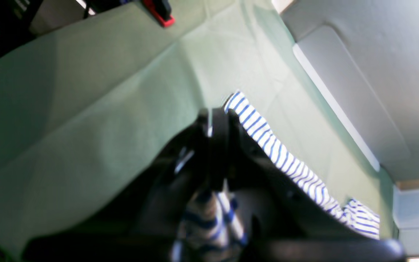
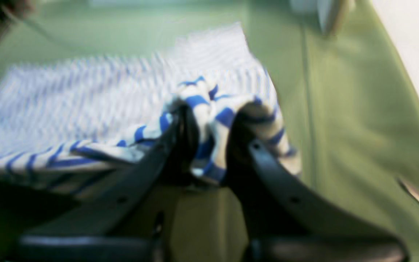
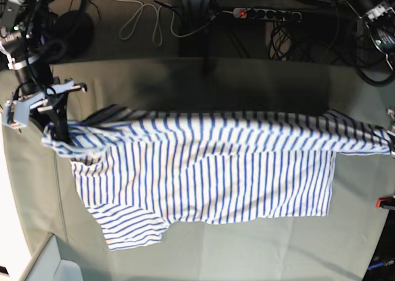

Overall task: Layout the t-shirt on the table in an organized manner, then fold the t-shirt properly
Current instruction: 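Lift the shirt with both grippers, stretching it between them, then swing the stretched shirt forward and lay it flat on the table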

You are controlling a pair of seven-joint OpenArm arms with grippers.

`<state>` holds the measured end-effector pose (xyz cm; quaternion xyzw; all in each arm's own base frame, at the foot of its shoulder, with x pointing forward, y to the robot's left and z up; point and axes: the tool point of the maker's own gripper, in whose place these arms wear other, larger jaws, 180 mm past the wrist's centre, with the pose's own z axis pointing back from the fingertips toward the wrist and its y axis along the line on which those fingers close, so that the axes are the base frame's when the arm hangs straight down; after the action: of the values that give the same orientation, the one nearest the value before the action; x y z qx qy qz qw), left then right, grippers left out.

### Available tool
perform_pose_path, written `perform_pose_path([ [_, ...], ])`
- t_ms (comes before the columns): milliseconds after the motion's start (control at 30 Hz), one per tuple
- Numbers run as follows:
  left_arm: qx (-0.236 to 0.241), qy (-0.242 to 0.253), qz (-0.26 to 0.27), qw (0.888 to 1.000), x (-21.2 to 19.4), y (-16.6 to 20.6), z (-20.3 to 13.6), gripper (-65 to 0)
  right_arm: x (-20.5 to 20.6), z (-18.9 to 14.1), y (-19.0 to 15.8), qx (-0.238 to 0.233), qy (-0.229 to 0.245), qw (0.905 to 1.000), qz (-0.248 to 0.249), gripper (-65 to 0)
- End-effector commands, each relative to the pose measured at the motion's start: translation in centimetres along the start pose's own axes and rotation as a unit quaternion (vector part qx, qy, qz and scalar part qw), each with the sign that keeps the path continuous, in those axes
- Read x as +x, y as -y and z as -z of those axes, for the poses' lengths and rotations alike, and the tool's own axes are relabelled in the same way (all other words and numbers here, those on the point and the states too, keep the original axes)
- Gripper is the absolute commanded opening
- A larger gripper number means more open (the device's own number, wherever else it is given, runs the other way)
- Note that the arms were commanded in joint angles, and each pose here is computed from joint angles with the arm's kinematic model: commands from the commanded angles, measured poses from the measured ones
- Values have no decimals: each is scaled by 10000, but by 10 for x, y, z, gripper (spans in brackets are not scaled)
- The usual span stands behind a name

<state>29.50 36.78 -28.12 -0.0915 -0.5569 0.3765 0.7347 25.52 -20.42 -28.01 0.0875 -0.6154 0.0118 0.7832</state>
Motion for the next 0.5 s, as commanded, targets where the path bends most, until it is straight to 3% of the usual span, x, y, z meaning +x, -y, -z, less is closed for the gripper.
perform_pose_path([
  [0, -128, 291, 65, 9995, 20, 8, 0, -650, 13, -1, 2, 9, 214, 9997, -89, -650],
  [467, -96, 327, 59, 9994, 22, 5, -1, -650, 16, -2, 1, 13, 277, 9996, -96, -650],
])
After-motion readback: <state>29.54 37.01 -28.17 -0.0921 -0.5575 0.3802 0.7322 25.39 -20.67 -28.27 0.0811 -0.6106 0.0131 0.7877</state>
